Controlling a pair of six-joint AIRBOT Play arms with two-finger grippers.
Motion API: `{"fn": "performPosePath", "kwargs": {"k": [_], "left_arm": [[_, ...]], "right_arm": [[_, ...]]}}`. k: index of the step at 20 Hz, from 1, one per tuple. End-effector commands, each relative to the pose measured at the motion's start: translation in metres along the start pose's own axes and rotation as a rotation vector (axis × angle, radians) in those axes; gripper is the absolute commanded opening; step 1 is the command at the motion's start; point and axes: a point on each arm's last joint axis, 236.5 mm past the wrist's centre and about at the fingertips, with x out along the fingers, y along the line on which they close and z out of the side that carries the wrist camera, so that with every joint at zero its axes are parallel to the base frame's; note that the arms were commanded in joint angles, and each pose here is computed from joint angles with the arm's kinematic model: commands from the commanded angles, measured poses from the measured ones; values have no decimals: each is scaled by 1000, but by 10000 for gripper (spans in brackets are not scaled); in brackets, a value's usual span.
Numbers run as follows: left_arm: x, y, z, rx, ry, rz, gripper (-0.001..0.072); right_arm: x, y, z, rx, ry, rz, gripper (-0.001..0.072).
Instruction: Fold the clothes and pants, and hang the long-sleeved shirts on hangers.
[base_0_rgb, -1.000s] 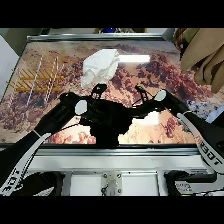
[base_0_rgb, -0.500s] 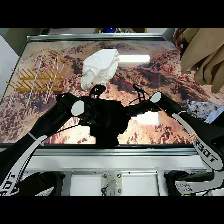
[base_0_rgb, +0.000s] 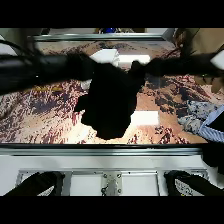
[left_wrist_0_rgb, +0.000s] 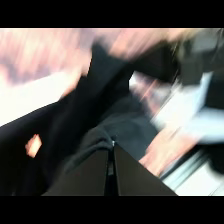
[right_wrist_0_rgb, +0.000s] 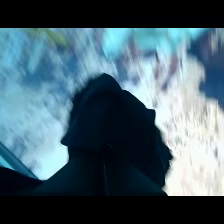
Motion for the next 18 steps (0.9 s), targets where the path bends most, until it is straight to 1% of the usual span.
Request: {"fn": "performPosePath", "kwargs": {"k": [1,2,4,6,8,10,12,13,14,16,18], "left_arm": [[-90,-88,99,111,-389,-211,15],[-104,-101,113,143,-454,-242,15],[-111,-109,131,179,-510,-248,15],[-94,-89,142,219,-524,-154,15],[-61,-45,145,175,-497,-27,15],[-26,16,136,55,-430,80,15],[9,63,108,-83,-306,108,15],[25,77,89,-138,-227,100,16],[41,91,62,-155,-127,111,15],[66,119,-7,-183,79,183,15],[78,138,-88,-182,263,253,15]], "right_arm": [[-127,111,72,-139,-339,48,25],[-155,131,85,-162,-430,50,25],[-195,150,100,-172,-559,25,25],[-212,139,106,-134,-615,-51,25],[-210,98,107,-62,-601,-198,25],[-195,44,96,-5,-508,-373,25],[-166,2,71,41,-341,-467,25],[-148,-13,54,60,-247,-482,25],[-128,-28,33,73,-146,-495,25],[-86,-52,-20,114,27,-504,25],[-50,-77,-89,161,194,-516,25]]}}
